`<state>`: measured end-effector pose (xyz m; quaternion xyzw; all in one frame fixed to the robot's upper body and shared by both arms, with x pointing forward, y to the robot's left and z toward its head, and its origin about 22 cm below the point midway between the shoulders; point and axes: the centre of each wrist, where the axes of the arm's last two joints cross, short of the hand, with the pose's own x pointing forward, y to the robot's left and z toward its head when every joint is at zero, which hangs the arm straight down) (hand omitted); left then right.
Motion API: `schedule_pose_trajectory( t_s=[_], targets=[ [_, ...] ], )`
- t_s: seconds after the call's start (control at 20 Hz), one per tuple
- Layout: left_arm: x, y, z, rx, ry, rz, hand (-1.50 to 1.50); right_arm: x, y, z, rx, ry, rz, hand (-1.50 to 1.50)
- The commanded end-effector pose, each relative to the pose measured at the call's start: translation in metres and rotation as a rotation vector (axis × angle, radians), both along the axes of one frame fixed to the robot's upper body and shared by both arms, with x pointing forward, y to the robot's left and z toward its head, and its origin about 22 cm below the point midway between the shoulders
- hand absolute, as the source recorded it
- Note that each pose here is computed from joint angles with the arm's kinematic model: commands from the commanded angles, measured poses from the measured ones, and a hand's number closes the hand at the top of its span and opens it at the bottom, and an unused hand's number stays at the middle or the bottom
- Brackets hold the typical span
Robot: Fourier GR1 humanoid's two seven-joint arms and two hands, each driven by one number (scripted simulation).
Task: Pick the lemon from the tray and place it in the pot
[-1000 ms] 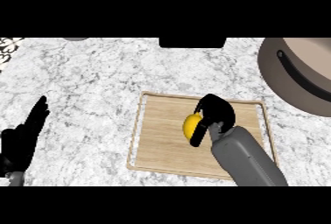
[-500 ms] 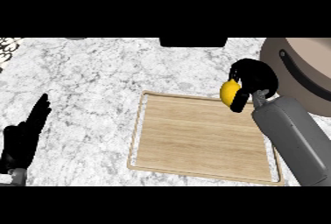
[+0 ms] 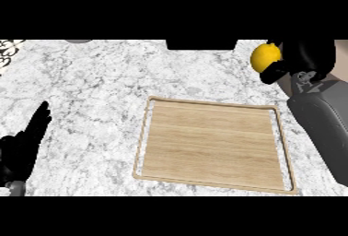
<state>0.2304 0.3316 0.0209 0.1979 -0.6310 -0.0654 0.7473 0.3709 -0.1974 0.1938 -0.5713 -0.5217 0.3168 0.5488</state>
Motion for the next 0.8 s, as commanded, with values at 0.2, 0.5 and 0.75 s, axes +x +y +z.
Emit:
schedule_pose_trajectory(
  t_s=[0.2, 0.5, 0.75],
  targets=[
    [-0.009, -0.002, -0.005, 0.022, -0.001, 0.019, 0.0, -0.008, -0.038, 0.033, 0.146, -0.205, -0.043, 1.5],
    [0.021, 0.002, -0.004, 0.005, -0.011, -0.012, 0.0, 0.028, -0.095, 0.037, 0.181, -0.249, -0.077, 1.5],
    [0.012, -0.001, -0.003, 0.001, 0.007, -0.028, 0.0, 0.042, -0.145, 0.042, 0.19, -0.269, -0.071, 1.5]
  ],
)
